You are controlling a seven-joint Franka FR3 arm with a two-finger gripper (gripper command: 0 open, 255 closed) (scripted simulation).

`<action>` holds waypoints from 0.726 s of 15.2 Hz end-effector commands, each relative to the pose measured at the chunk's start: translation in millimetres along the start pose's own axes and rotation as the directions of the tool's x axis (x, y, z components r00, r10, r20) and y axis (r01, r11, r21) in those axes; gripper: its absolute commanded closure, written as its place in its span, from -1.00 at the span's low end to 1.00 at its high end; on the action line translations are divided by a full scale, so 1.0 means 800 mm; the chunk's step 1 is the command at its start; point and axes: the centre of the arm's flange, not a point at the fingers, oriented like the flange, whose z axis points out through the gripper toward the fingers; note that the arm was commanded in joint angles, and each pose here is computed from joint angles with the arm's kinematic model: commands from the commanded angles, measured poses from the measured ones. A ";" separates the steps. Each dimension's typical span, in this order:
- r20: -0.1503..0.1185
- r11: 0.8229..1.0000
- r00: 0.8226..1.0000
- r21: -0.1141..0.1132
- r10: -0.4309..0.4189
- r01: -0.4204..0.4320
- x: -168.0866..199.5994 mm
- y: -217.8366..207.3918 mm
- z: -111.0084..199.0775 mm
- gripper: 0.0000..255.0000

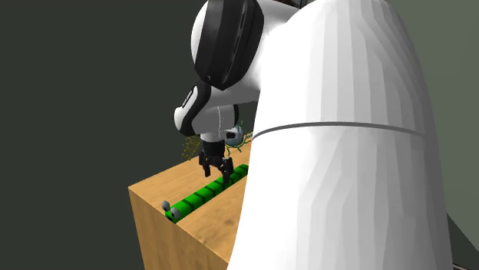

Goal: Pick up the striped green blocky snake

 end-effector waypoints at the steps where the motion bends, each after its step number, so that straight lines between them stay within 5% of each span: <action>1: 0.000 1.000 1.000 0.000 0.000 0.000 0.001 -0.002 0.013 -1.00; 5: 0.000 1.000 1.000 0.000 0.000 0.000 0.001 -0.003 0.030 -1.00; 6: 0.000 1.000 1.000 0.000 0.000 0.000 0.000 -0.003 0.030 1.00; 11: 0.000 1.000 1.000 0.000 0.000 0.000 0.000 -0.003 0.030 1.00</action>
